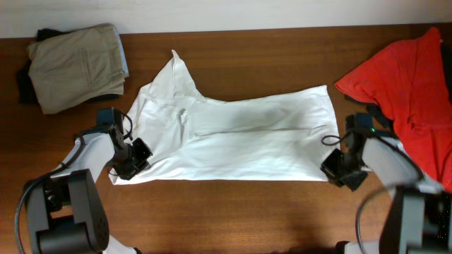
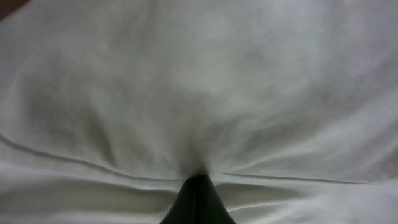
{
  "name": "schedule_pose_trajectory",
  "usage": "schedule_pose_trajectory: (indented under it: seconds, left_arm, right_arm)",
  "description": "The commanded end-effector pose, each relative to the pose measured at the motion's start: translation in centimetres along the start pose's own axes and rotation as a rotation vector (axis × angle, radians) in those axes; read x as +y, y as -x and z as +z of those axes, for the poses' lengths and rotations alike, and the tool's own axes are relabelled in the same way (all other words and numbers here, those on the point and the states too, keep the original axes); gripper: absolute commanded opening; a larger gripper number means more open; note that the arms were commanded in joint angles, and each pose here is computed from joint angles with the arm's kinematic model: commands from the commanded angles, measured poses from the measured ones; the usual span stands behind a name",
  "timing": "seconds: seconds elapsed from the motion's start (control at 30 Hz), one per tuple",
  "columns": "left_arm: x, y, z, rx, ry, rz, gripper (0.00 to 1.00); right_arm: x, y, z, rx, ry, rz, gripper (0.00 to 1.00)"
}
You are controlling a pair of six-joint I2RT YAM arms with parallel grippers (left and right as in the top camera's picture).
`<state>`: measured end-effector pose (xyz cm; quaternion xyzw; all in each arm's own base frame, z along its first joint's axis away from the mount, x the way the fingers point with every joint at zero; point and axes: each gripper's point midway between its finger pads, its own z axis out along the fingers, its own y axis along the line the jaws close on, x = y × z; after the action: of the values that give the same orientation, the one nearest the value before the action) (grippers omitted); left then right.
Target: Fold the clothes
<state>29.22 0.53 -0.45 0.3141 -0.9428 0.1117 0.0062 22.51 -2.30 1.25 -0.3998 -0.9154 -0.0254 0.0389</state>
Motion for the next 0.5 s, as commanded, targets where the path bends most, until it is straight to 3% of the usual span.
schedule_pose_trajectory:
  seconds: [0.0,0.2,0.3,0.37,0.4,0.43,0.47]
  left_arm:
    - [3.4,-0.8,0.5,0.009,0.146,-0.044,0.0]
    - [3.6,-1.2,-3.0,-0.057,0.155,-0.035,0.0]
    - [2.6,-0.4,-6.0,-0.176,0.108,-0.017,0.0]
    - [1.9,0.1,-7.8,-0.242,0.07,-0.006,0.05]
    - [1.5,0.4,-8.7,-0.276,0.047,0.0,0.13]
    - [0.9,0.6,-9.7,-0.311,0.023,0.009,0.27]
    - [0.1,0.9,-10.9,-0.346,-0.013,0.032,0.39]
  right_arm:
    - [-1.9,1.5,-3.8,-0.207,-0.039,0.045,0.04]
    - [-1.7,2.2,-8.0,-0.369,0.054,0.042,0.04]
    - [-1.0,2.9,-10.0,-0.423,0.095,0.026,0.06]
    - [0.0,3.6,-11.6,-0.456,0.13,-0.019,0.26]
    - [0.8,3.9,-12.4,-0.472,0.16,-0.055,0.48]
    - [1.7,4.2,-13.3,-0.491,0.198,-0.083,0.79]
    - [2.9,4.6,-14.6,-0.516,0.248,-0.116,0.97]
